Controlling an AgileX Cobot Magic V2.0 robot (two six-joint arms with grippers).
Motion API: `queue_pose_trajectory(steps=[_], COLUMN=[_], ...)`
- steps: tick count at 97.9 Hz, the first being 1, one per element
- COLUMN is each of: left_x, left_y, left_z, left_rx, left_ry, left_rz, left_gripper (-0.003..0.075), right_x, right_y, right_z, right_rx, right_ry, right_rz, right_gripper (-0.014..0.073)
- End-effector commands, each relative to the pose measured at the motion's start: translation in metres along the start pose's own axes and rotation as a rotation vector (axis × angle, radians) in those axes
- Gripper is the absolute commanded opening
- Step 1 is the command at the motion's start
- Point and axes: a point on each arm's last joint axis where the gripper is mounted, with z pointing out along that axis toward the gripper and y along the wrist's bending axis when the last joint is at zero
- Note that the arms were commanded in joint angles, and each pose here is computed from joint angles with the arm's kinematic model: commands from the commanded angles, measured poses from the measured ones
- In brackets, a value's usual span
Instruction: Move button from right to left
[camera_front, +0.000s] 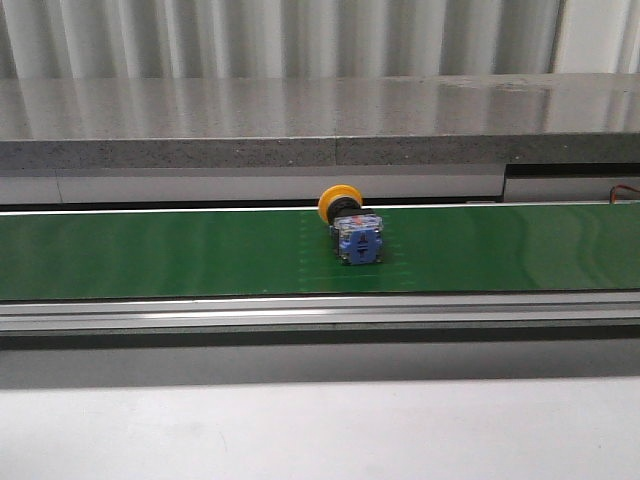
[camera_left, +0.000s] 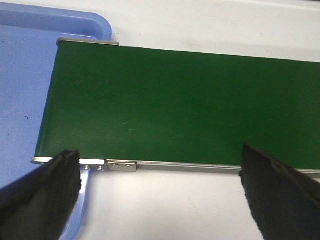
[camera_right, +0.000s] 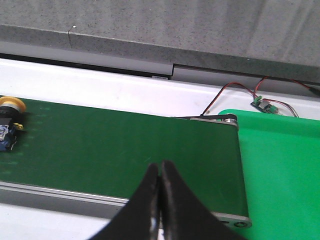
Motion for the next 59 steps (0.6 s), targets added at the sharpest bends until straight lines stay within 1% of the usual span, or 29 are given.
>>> queue_pose_trajectory(steps=[1,12,22,36,48,59], left_x=[-0.011,-0.013,-0.016,-0.024,-0.031,-0.041], left_y=[-0.004,-0.008,-0.022,-0.049,-0.077,-0.100], left_z=[-0.006,0.001,0.010,0.024,0.039,0.057], left_rx=[0.029,0.062,0.138,0.228,0.290,0.315], left_ry=[-0.077,-0.068,-0.075,-0.101,-0.073,-0.032], left_rz=[-0.019,-0.024,-0.010,0.040,0.097,0.133], left_gripper=[0.0671,0.0662,0.0662,0.0662,0.0662,0.0662], right_x=[-0.013,-0.013,-0.013,-0.013,-0.013,-0.013], right_y=[-0.002,-0.002,-0.002,-0.002,-0.002,-0.002], right_z=[-0.004,-0.004,-0.004,-0.004,-0.004,-0.004], right_rx=[0.021,0.021,0.021,0.021,0.021,0.021], right_ry=[-0.086,-0.086,-0.086,-0.086,-0.086,-0.086], right_rz=[0.006,0.006,0.006,0.006,0.006,0.006], right_gripper=[-0.0067,-0.0067,-0.0067,-0.0067,-0.0067,-0.0067])
